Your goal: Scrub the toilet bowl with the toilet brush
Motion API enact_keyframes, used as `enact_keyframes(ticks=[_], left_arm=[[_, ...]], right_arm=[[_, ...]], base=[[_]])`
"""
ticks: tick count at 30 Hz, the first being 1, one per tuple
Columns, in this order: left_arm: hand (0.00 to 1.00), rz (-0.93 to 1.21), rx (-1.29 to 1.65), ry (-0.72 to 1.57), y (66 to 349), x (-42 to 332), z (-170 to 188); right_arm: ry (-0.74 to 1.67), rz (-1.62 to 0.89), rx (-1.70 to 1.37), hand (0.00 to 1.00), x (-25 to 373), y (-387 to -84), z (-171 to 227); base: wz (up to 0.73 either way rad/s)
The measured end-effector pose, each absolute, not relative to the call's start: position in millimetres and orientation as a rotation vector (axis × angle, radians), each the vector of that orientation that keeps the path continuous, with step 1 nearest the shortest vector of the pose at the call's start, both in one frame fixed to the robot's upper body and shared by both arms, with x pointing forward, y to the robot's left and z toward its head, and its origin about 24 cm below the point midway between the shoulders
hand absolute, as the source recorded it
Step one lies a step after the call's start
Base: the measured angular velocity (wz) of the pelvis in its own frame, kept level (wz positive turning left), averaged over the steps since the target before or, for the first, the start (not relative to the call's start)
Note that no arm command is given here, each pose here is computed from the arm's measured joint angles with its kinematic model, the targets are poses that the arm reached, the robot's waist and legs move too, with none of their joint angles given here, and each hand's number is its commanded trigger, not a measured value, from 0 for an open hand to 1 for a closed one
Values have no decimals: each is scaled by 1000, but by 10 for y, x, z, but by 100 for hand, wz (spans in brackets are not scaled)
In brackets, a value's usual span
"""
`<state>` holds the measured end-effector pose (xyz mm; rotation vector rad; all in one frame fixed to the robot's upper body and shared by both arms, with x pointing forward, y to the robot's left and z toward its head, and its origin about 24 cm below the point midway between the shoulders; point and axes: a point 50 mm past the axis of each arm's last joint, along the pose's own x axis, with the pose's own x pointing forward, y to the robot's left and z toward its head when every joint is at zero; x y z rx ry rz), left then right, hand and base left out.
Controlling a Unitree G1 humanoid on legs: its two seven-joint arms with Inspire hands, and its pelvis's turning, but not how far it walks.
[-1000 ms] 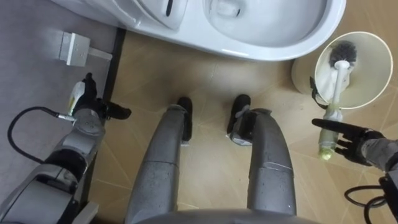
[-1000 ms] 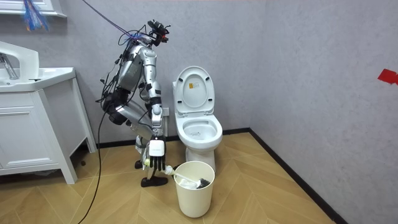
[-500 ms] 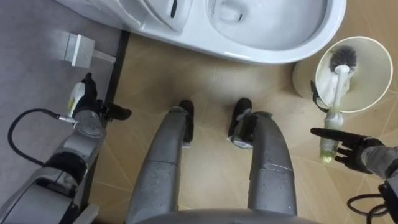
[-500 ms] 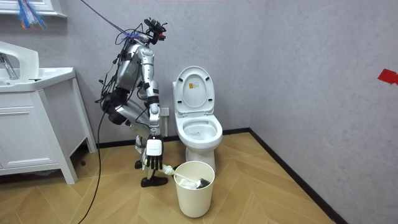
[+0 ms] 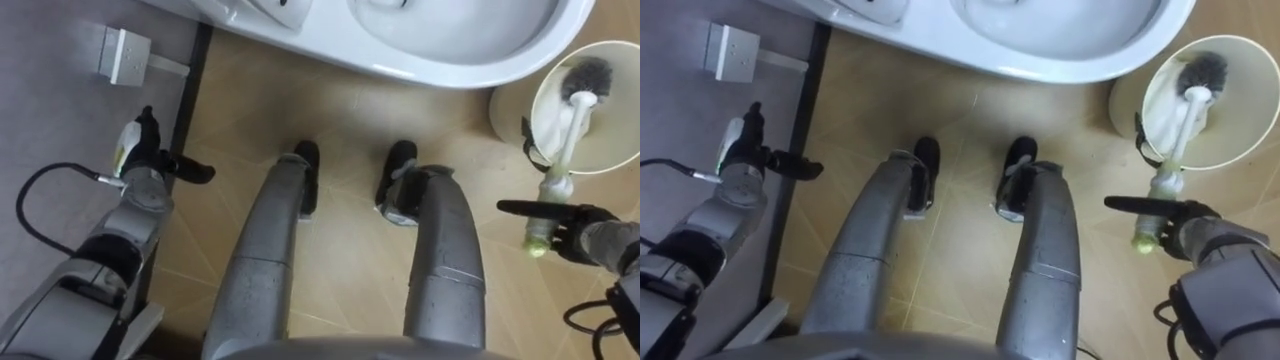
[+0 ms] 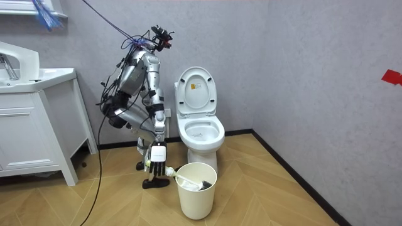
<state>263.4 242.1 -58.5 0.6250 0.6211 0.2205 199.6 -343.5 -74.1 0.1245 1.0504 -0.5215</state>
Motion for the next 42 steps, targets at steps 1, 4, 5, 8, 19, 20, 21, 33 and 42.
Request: enact_keyframes(ticks=[1,4,5,8,19,20,21,33,42], left_arm=[[0,219,624,618,2416,2638,-582],[0,193,633,590,2360,2692,-546],[0,190,634,585,2353,2702,-539],[0,184,631,563,2330,2725,-520],[0,208,634,540,2342,2736,-502],[0,208,635,539,2341,2737,-502],[0,208,635,537,2340,2739,-499],[0,200,623,501,2288,2780,-444],[0,234,630,493,2307,2756,-451]], right_arm=[[1045,-521,124,0,2015,-3434,-730],[1028,-534,116,0,2077,-3442,-686],[1025,-537,114,0,2081,-3444,-683],[1017,-554,100,11,2096,-3458,-667],[994,-571,57,100,2174,-3477,-605],[995,-570,60,100,2178,-3469,-607],[998,-569,66,100,2176,-3456,-616],[959,-566,74,100,2261,-3417,-589],[905,-636,125,100,2303,-3432,-552]], base=[[0],[5],[8],[4],[0],[0],[0],[0],[0]])
